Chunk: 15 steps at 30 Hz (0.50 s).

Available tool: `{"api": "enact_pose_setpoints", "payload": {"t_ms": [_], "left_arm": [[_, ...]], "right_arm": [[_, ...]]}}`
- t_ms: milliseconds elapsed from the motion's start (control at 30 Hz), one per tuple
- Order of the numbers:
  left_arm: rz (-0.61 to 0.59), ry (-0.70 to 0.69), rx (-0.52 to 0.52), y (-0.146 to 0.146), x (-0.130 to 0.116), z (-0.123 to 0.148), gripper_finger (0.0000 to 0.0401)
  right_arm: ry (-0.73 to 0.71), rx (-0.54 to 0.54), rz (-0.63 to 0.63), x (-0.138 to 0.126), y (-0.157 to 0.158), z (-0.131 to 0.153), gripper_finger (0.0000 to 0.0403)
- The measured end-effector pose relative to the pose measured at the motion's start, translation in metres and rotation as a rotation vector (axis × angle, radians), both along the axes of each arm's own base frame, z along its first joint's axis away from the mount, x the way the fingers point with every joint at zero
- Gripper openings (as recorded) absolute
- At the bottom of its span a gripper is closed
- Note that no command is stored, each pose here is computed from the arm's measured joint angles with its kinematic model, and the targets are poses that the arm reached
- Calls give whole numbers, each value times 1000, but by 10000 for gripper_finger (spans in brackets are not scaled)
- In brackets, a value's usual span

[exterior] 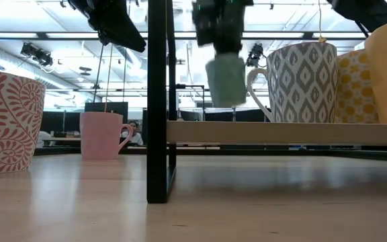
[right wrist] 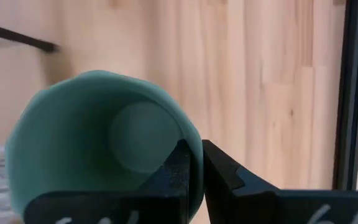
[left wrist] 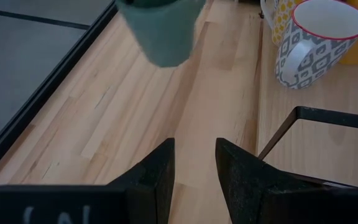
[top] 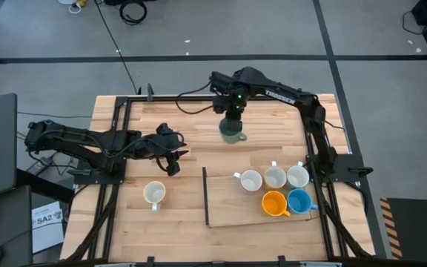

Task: Place coffee mugs
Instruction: Put the green mug on the shelf

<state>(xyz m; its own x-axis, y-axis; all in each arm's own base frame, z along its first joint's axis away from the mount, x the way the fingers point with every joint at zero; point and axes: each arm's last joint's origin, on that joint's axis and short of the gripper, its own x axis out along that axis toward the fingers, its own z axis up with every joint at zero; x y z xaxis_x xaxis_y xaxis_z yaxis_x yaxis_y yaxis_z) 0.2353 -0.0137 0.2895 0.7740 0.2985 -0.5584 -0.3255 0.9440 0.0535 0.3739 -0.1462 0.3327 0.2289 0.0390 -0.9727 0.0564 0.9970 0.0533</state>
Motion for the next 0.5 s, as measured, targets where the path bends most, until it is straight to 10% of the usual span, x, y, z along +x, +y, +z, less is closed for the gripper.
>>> {"api": "enact_pose_setpoints", "payload": {"t_ms": [500], "left_arm": [[-1,0,0,0,0,0,123]], "right_arm": [[-129,57,56,-6,141,62,25]]}}
